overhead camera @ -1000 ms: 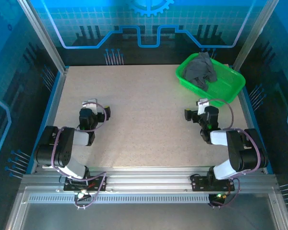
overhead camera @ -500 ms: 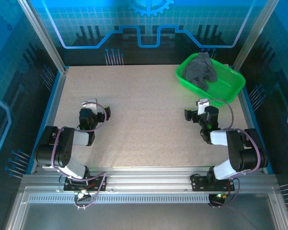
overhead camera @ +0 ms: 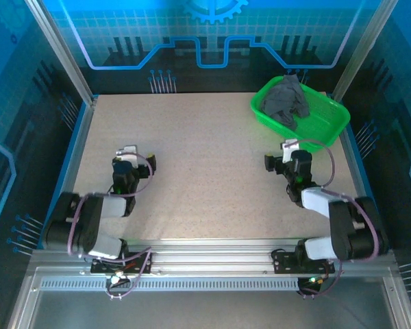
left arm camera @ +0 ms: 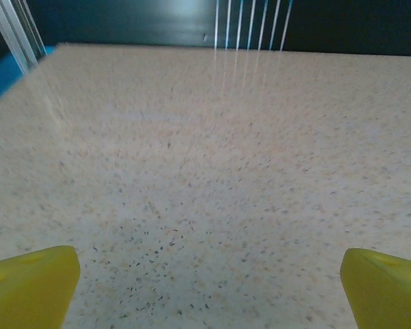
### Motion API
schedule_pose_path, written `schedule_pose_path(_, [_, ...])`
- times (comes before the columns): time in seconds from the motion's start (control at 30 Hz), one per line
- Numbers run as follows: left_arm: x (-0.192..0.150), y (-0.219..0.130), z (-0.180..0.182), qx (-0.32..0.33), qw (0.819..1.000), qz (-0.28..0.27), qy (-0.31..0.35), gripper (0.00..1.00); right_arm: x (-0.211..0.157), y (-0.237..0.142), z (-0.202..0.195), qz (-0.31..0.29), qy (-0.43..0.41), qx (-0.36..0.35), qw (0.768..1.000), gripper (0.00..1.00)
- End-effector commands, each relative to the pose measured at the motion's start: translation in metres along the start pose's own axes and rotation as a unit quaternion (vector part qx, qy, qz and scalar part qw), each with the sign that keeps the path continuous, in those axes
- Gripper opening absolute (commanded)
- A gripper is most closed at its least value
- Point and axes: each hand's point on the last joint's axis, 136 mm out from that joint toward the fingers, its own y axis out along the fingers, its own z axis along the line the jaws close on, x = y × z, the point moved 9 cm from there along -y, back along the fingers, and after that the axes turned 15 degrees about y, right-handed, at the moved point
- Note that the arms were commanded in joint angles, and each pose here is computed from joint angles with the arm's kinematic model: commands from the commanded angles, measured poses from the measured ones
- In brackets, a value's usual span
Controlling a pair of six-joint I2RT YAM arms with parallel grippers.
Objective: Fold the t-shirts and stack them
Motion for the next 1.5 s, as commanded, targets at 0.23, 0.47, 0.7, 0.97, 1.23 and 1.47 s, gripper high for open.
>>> schedule_pose_path(0.23, [0.181,-0.052,0.049,-0.006,0.945,0.023,-0.325,0.99,0.201,-0.054,0.007,0.039,0.291,0.007,0.956,0.99])
schedule_pose_path(0.47, [0.229,-0.026,0.008,-0.169,0.918,0.105,-0.343,0.98,0.206,0.063,-0.021,0.180,0.312,-0.128,0.924,0.97])
schedule_pose_path(0.7, [0.229,-0.042,-0.033,-0.243,0.904,0.130,-0.327,0.92,0.147,0.187,-0.038,0.296,0.317,-0.122,0.893,0.96])
schedule_pose_path(0.97, [0.235,-0.076,-0.041,-0.290,0.890,0.096,-0.337,0.84,0.081,0.257,-0.045,0.351,0.340,-0.116,0.865,0.83])
schedule_pose_path(1.23, [0.229,-0.092,-0.031,-0.270,0.899,0.099,-0.330,0.75,0.136,0.234,-0.047,0.233,0.348,-0.098,0.902,0.00])
schedule_pose_path(1.47, [0.209,-0.076,-0.039,-0.253,0.900,0.129,-0.332,0.73,0.258,0.125,-0.014,0.057,0.320,-0.052,0.944,0.00])
